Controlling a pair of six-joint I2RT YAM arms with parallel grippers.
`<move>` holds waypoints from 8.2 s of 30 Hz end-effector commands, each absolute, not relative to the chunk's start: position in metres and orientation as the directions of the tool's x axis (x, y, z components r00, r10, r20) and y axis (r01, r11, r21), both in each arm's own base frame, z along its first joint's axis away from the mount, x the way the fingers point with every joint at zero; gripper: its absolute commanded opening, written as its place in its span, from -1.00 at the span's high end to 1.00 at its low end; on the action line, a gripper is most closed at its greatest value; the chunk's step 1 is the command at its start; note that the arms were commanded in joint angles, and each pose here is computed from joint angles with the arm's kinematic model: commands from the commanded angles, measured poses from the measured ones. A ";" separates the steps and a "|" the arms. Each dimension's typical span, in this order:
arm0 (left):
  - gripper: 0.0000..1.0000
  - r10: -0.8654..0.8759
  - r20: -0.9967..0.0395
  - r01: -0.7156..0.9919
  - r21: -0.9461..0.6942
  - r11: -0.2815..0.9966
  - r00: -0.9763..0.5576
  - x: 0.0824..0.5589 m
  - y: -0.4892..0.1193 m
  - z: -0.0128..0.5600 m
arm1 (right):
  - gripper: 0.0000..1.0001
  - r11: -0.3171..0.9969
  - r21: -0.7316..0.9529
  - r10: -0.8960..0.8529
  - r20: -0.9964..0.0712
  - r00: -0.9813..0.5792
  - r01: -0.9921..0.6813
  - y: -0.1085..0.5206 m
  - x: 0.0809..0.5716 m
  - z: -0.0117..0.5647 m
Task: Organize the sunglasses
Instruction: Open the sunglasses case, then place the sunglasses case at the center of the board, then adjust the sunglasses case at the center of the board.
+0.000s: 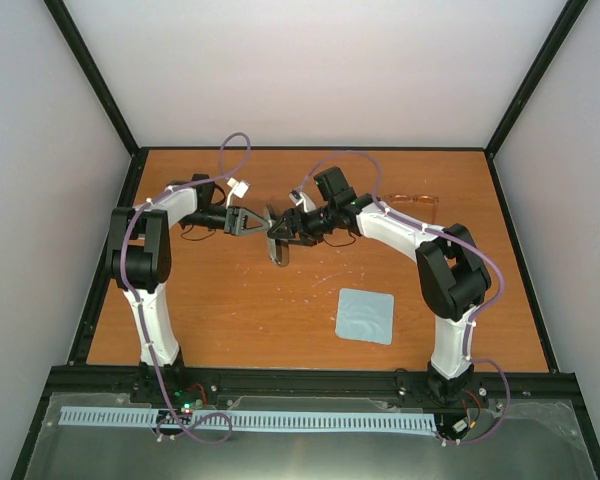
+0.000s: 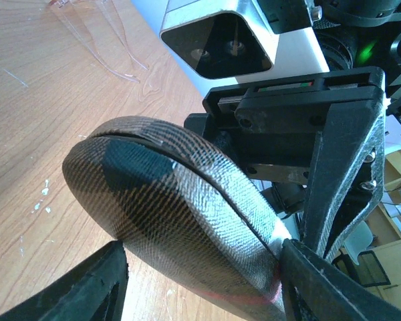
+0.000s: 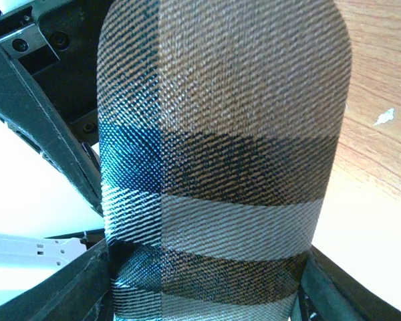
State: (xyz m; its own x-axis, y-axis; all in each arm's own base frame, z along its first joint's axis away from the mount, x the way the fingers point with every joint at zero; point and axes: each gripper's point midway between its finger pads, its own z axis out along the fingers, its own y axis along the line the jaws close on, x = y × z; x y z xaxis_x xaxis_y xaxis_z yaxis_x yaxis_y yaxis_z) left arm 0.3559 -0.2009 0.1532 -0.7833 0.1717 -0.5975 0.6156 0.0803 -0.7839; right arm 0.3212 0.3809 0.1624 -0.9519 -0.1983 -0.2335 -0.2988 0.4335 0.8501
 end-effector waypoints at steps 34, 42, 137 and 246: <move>-0.27 0.392 -0.564 0.685 -0.638 0.351 -0.726 0.369 -0.179 0.064 | 0.94 0.326 0.862 -0.267 -0.310 -0.912 -0.388 0.379 0.308 0.198; -0.32 0.387 -0.603 0.716 -0.575 0.395 -0.698 0.392 -0.176 0.077 | 0.94 0.426 0.846 -0.325 -0.187 -0.927 -0.321 0.366 0.311 0.143; 0.99 0.316 -0.472 0.538 -0.469 0.701 -0.823 0.460 -0.226 0.074 | 0.94 0.856 0.517 0.029 -0.065 -0.997 -0.009 0.249 0.327 0.077; 0.99 0.563 -0.399 0.688 -0.352 0.635 -0.724 0.372 -0.230 0.048 | 0.95 0.997 0.068 0.028 0.105 -0.994 0.035 0.177 0.248 0.003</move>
State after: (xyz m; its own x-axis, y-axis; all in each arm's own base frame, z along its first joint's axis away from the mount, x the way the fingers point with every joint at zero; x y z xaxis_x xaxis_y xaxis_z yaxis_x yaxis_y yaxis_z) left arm 0.3653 -0.2247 0.0512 -0.7520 0.5311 -0.3904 0.6568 0.6541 -0.3753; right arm 0.2612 0.1778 0.0130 -0.9972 0.0457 0.0586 0.0508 0.9947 0.0893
